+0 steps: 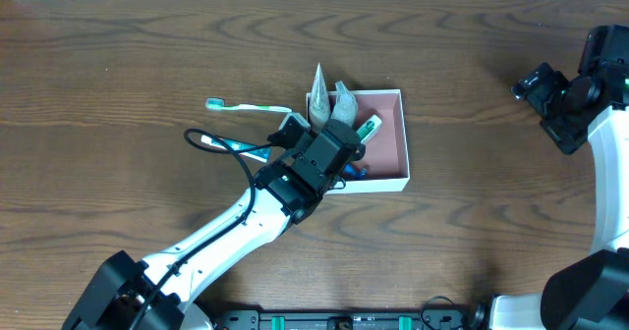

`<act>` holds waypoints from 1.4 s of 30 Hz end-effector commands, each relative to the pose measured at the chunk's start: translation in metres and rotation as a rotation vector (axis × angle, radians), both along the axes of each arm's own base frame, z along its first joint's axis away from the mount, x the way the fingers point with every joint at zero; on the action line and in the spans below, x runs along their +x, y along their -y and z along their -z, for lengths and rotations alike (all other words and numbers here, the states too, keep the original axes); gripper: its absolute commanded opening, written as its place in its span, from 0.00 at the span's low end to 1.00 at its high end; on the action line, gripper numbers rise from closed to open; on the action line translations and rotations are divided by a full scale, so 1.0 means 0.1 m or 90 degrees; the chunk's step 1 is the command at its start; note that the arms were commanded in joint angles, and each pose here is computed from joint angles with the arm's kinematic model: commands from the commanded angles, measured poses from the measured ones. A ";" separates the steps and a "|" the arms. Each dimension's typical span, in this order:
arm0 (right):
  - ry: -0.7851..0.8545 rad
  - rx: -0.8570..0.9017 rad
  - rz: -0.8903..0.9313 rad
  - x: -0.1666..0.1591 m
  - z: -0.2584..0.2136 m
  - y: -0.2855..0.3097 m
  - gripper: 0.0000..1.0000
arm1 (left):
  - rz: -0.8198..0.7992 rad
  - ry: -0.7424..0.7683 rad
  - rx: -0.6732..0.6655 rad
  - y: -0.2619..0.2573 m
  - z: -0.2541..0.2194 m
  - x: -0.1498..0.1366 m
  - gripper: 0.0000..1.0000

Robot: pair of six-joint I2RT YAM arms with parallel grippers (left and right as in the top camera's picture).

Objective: Pack container
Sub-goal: 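Carry the razor right and lower it into the box front, then release the razor and move the left gripper to the Colgate tube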

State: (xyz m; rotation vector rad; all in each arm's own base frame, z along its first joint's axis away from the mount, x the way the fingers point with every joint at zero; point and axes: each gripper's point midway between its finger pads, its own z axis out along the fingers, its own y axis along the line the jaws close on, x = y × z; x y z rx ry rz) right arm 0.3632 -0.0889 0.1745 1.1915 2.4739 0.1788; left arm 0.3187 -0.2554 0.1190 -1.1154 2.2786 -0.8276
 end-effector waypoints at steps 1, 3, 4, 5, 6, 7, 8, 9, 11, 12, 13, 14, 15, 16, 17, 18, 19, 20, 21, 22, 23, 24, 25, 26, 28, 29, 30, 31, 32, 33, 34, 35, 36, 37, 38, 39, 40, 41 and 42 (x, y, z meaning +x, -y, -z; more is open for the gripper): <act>0.003 0.005 0.009 0.02 -0.02 0.01 0.99 | 0.012 0.007 -0.020 0.09 -0.09 0.02 0.47; 0.003 0.005 0.009 0.02 -0.02 0.01 0.99 | 0.026 0.010 -0.029 0.13 -0.11 0.01 0.47; 0.003 0.004 0.009 0.02 -0.02 0.01 0.99 | 0.040 0.015 -0.030 0.16 -0.13 0.01 0.48; 0.003 0.005 0.009 0.02 -0.02 0.01 0.99 | 0.055 0.023 -0.030 0.18 -0.16 0.01 0.47; 0.003 0.005 0.009 0.02 -0.02 0.01 0.99 | 0.068 0.030 -0.029 0.20 -0.19 0.00 0.47; 0.003 0.005 0.009 0.02 -0.02 0.01 0.99 | 0.078 0.038 -0.026 0.20 -0.22 0.00 0.48; 0.003 0.005 0.009 0.02 -0.02 0.01 0.99 | 0.092 0.050 -0.019 0.21 -0.27 0.00 0.48; 0.004 0.005 0.009 0.02 -0.02 0.01 0.99 | 0.111 0.064 -0.010 0.21 -0.31 -0.01 0.48; 0.003 0.005 0.009 0.02 -0.02 0.01 0.99 | 0.145 0.096 0.011 0.20 -0.43 -0.02 0.47; 0.003 0.005 0.009 0.02 -0.02 0.01 0.99 | 0.167 0.114 0.020 0.21 -0.50 -0.03 0.48; 0.003 0.005 0.009 0.02 -0.02 0.01 0.99 | 0.194 0.137 0.032 0.21 -0.58 -0.05 0.48; 0.003 0.005 0.009 0.02 -0.02 0.01 0.99 | 0.214 0.157 0.043 0.21 -0.66 -0.07 0.47; 0.003 0.005 0.009 0.02 -0.02 0.01 0.99 | 0.235 0.176 0.054 0.20 -0.73 -0.10 0.47; 0.003 0.005 0.009 0.02 -0.02 0.01 0.99 | 0.260 0.197 0.066 0.20 -0.81 -0.13 0.47; 0.003 0.005 0.009 0.02 -0.02 0.01 0.99 | 0.287 0.219 0.085 0.18 -0.88 -0.16 0.48; 0.003 0.005 0.009 0.02 -0.02 0.01 0.99 | 0.315 0.241 0.111 0.15 -0.94 -0.20 0.48; 0.003 0.005 0.009 0.02 -0.02 0.01 0.99 | 0.337 0.253 0.137 0.10 -0.97 -0.25 0.48; 0.003 0.005 0.009 0.02 -0.02 0.01 0.99 | 0.359 0.259 0.167 0.04 -0.98 -0.30 0.47; 0.003 0.005 0.009 0.02 -0.02 0.01 0.99 | 0.372 0.258 0.200 -0.04 -0.98 -0.34 0.48; 0.003 0.005 0.009 0.02 -0.02 0.01 0.99 | 0.373 0.249 0.237 -0.16 -0.95 -0.39 0.48; 0.003 0.005 0.009 0.02 -0.02 0.01 0.99 | 0.360 0.227 0.282 -0.34 -0.90 -0.42 0.49; 0.003 0.005 0.009 0.02 -0.02 0.01 0.99 | 0.341 0.204 0.323 -0.51 -0.84 -0.46 0.52; 0.003 0.005 0.009 0.02 -0.02 0.01 0.99 | 0.323 0.182 0.363 -0.67 -0.80 -0.49 0.53; 0.003 0.005 0.009 0.02 -0.02 0.01 0.99 | 0.302 0.162 0.402 -0.83 -0.77 -0.52 0.53; 0.003 0.005 0.009 0.02 -0.02 0.01 0.99 | 0.230 0.115 0.459 -1.17 -0.71 -0.55 0.58; 0.003 0.005 0.009 0.02 -0.02 0.01 0.99 | 0.199 0.099 0.470 -1.28 -0.69 -0.55 0.59; 0.003 0.005 0.009 0.02 -0.02 0.01 0.99 | 0.175 0.087 0.474 -1.36 -0.68 -0.54 0.60; 0.003 0.005 0.009 0.02 -0.02 0.01 0.99 | 0.154 0.078 0.471 -1.41 -0.66 -0.52 0.61; 0.003 0.005 0.009 0.02 -0.02 0.01 0.99 | 0.130 0.069 0.462 -1.45 -0.65 -0.49 0.61; 0.003 0.005 0.009 0.02 -0.02 0.01 0.99 | 0.097 0.059 0.447 -1.50 -0.63 -0.45 0.61; 0.003 0.005 0.009 0.02 -0.02 0.01 0.99 | 0.063 0.048 0.431 -1.55 -0.60 -0.41 0.61; 0.003 0.005 0.009 0.02 -0.02 0.01 0.99 | 0.027 0.037 0.414 -1.60 -0.57 -0.37 0.61; 0.003 0.005 0.009 0.02 -0.02 0.01 0.99 | -0.016 0.023 0.394 -1.66 -0.53 -0.32 0.62; 0.003 0.005 0.009 0.02 -0.02 0.01 0.99 | -0.049 0.010 0.379 -1.71 -0.48 -0.28 0.62; 0.003 0.005 0.009 0.02 -0.02 0.01 0.99 | -0.079 -0.004 0.366 -1.75 -0.42 -0.24 0.62; 0.003 0.005 0.009 0.02 -0.02 0.01 0.99 | -0.101 -0.019 0.352 -1.78 -0.35 -0.18 0.62; 0.003 0.005 0.009 0.02 -0.02 0.01 0.99 | -0.108 -0.028 0.344 -1.80 -0.30 -0.14 0.63; 0.003 0.005 0.009 0.02 -0.02 0.01 0.99 | -0.113 -0.040 0.332 -1.80 -0.22 -0.07 0.62; 0.003 0.005 0.009 0.02 -0.02 0.01 0.99 | -0.115 -0.052 0.319 -1.81 -0.15 -0.01 0.63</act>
